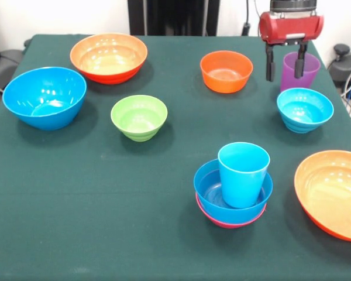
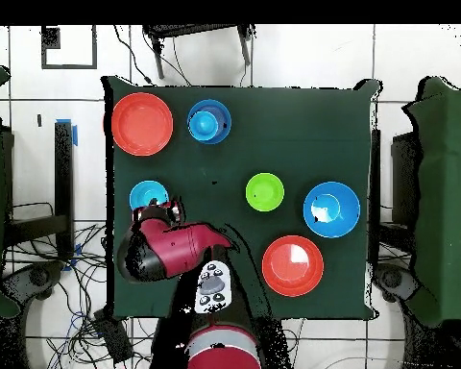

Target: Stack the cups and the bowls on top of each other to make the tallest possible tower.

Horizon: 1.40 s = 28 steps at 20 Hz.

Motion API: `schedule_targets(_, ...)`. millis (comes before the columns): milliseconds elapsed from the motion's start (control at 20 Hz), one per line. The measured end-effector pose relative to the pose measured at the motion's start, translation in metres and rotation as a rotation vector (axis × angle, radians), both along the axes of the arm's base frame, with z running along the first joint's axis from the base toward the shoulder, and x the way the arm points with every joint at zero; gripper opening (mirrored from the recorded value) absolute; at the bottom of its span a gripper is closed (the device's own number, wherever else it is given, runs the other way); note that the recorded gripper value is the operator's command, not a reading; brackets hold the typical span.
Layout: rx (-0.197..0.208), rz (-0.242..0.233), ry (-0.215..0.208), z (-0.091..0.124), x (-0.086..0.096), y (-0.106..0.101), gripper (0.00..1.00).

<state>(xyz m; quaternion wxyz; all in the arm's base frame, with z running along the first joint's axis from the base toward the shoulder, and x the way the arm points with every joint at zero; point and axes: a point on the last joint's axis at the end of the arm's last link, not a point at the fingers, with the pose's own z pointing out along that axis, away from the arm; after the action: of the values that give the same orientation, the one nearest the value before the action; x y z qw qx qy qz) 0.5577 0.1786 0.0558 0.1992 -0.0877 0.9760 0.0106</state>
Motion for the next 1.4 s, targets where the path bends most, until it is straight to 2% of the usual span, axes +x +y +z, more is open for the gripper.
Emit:
schedule_targets(300,-0.018,-0.008,-0.016,0.009,0.002,-0.008,1.0)
schedule_targets(600,-0.035,-0.029,-0.012,0.042,0.0,-0.011,1.0)
schedule_targets(700,-0.037,-0.04,0.0,0.059,-0.004,-0.007,1.0)
schedule_targets(750,-0.034,-0.049,0.007,0.076,-0.009,-0.002,1.0)
schedule_targets(950,-0.026,-0.05,0.003,0.097,-0.019,0.013,1.0)
schedule_targets(1150,-0.022,-0.034,0.003,0.104,-0.035,0.032,1.0)
schedule_targets(1400,-0.01,-0.032,-0.011,0.096,-0.048,0.049,1.0)
